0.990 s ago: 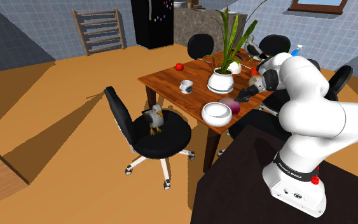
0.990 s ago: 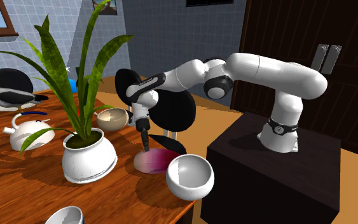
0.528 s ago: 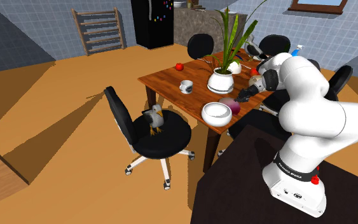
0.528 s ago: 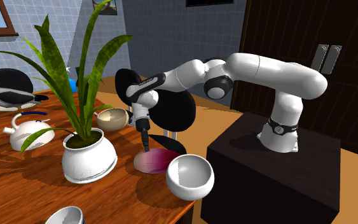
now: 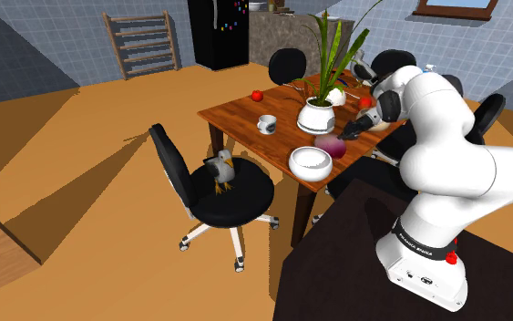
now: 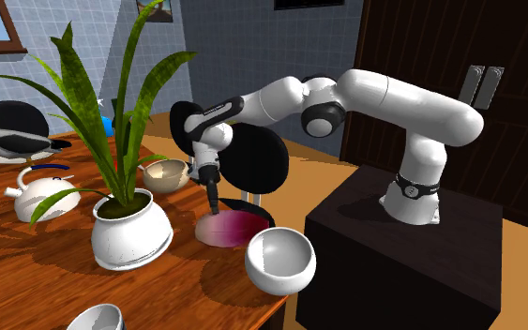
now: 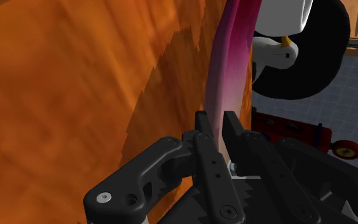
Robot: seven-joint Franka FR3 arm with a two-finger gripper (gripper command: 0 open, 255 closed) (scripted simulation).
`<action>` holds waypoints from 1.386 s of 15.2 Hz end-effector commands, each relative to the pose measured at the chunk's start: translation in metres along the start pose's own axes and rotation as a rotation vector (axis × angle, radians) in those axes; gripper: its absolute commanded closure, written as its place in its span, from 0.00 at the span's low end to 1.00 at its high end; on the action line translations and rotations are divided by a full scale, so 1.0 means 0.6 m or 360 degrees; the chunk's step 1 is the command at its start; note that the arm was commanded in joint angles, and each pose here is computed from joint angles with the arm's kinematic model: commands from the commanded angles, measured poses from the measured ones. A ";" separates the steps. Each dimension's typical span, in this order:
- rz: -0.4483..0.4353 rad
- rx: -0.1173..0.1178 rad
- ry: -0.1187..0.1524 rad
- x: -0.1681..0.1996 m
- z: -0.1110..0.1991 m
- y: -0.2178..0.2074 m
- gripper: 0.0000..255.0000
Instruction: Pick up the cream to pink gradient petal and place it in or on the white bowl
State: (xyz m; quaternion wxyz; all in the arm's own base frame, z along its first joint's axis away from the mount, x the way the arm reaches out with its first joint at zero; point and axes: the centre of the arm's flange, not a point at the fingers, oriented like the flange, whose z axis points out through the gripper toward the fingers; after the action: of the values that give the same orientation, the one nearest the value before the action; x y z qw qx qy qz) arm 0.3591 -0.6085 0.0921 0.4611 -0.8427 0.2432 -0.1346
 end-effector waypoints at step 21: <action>0.0000 0.0001 0.0000 -0.001 -0.103 -0.163 1.00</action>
State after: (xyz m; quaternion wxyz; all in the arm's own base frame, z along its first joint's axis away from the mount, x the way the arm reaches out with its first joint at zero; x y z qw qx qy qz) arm 0.3585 -0.6073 0.2022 0.4612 -0.8426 0.2432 -0.1347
